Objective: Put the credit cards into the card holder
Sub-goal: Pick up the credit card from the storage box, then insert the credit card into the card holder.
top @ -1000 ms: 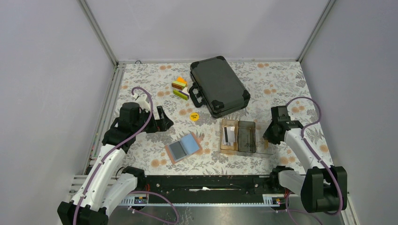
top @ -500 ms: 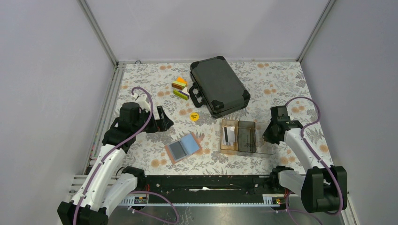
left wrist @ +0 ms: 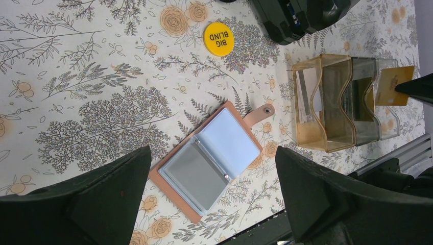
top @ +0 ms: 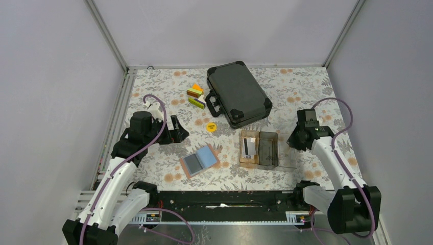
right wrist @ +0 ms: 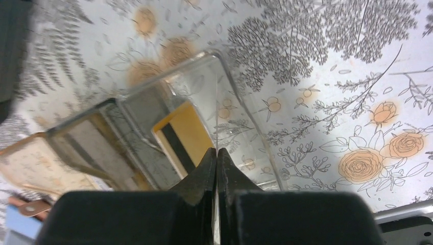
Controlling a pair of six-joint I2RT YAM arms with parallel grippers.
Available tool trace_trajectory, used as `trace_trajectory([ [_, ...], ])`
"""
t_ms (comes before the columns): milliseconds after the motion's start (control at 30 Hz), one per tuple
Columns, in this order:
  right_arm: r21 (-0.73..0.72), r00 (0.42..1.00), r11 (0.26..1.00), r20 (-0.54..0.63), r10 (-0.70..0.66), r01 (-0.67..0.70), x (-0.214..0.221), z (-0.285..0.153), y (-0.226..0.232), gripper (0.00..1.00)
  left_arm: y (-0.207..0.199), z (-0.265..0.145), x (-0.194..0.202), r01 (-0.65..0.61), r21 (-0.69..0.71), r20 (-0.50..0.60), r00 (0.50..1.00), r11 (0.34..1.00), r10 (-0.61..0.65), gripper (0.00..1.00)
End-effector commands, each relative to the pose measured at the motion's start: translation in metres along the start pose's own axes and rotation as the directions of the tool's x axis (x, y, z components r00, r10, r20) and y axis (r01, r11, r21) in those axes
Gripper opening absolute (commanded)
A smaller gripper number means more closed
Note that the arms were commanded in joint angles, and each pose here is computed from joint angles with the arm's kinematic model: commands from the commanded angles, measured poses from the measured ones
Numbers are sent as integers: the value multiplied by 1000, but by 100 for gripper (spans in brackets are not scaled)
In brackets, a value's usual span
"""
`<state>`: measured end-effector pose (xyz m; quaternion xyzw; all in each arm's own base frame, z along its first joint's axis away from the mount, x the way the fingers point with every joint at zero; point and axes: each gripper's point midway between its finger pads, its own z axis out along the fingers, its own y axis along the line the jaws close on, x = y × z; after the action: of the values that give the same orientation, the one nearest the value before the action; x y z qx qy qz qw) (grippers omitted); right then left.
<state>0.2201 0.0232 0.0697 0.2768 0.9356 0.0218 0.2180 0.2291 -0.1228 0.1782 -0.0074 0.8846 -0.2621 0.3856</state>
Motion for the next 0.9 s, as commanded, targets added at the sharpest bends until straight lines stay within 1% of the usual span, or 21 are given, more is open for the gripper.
trace_trajectory([
  [0,-32,995,999,97,-24,27,-31,-35,12,0,-9,-4,-16,-14,30,66,998,999,12,97],
  [133,-70,984,996,172,-43,55,-58,-67,24,0,-5,-3,-13,-4,13,62,998,1000,3,97],
  [233,-171,970,980,233,-64,106,-75,-95,49,0,0,2,-3,37,5,30,999,999,-37,97],
  [300,-259,965,953,247,-93,158,-73,-105,75,0,0,7,6,92,11,6,996,996,-92,96],
  [367,-336,957,912,245,-157,236,-59,-110,108,0,-2,13,16,160,36,-17,987,986,-159,95],
  [433,-436,946,847,240,-217,305,-38,-112,145,0,-1,20,26,228,38,-28,973,973,-227,95],
  [533,-607,930,705,240,-279,368,2,-119,200,0,14,28,44,292,-12,-23,956,956,-293,95],
  [567,-643,923,663,245,-298,385,14,-120,214,0,20,30,52,312,-30,-22,950,950,-313,95],
  [667,-724,899,551,236,-368,415,53,-120,251,0,34,36,76,370,-72,-35,927,926,-374,93],
  [800,-803,866,413,235,-442,429,105,-116,285,0,45,40,98,412,-105,-51,907,905,-418,91],
  [867,-831,858,369,225,-462,417,126,-112,296,0,48,42,106,422,-116,-59,901,899,-430,87],
])
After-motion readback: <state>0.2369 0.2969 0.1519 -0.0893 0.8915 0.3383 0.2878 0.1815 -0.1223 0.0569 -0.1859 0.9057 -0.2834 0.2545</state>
